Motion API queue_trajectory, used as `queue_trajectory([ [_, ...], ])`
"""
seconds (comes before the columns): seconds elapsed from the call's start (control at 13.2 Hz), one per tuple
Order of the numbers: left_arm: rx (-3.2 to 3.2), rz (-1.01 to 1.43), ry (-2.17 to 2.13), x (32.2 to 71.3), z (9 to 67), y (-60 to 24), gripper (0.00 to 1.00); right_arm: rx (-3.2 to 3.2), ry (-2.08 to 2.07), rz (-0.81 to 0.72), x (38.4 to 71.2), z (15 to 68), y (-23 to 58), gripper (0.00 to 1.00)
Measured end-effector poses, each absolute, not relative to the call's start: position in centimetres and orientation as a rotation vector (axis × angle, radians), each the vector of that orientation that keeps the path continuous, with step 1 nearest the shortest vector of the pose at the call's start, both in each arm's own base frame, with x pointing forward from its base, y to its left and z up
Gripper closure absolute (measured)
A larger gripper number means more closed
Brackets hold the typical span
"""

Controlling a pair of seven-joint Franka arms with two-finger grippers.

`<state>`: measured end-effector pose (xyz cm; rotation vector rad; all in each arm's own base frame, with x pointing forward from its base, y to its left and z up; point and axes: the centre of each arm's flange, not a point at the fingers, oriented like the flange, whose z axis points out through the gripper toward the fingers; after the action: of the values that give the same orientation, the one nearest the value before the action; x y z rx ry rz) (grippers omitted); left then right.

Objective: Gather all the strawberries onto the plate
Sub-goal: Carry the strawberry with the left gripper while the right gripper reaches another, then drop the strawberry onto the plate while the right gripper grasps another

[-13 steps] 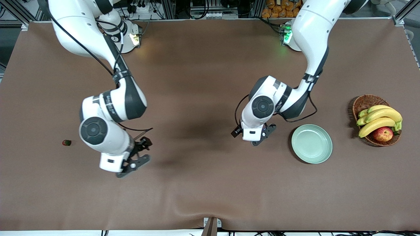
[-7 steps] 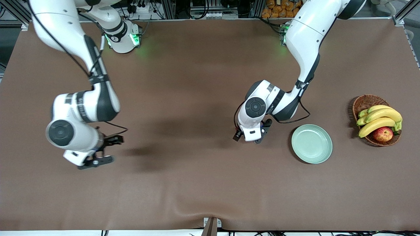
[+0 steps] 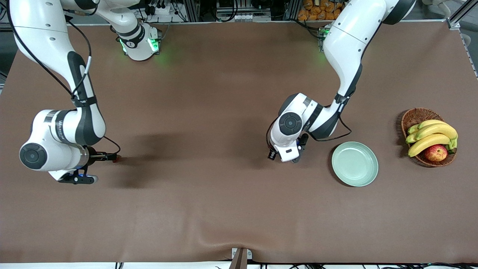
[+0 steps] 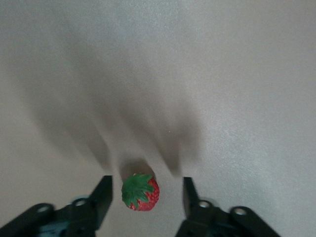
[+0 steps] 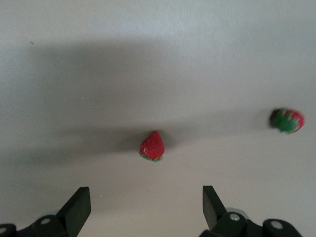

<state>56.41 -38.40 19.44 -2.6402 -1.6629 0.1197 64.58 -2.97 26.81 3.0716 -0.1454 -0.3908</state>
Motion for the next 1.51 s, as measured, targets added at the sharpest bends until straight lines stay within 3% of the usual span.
queue_trajectory([
  [0.3,-2.641,0.123,-1.665,56.3,18.4,-38.4,0.44,3.119,-0.242,-0.337,61.7,23.9,-3.7,0.0],
  [0.45,-2.643,0.123,-1.666,56.3,18.4,-38.5,0.59,3.122,-0.262,-0.302,61.4,23.1,-3.8,0.0],
  [0.68,-2.653,0.114,-1.669,56.6,18.6,-38.4,0.67,3.12,-0.287,-0.245,61.4,22.6,-4.5,0.0],
  [0.83,-2.693,0.093,-1.624,57.9,19.8,-37.4,0.67,3.117,-0.295,-0.203,61.6,22.0,-4.8,0.0],
  [1.21,-2.796,0.131,-1.314,63.4,25.4,-25.3,0.67,3.102,-0.298,-0.175,61.6,19.1,-5.0,0.0],
  [1.51,-2.891,0.172,-1.017,66.4,25.3,-12.5,0.67,3.098,-0.299,-0.189,61.5,18.4,-5.0,0.0],
])
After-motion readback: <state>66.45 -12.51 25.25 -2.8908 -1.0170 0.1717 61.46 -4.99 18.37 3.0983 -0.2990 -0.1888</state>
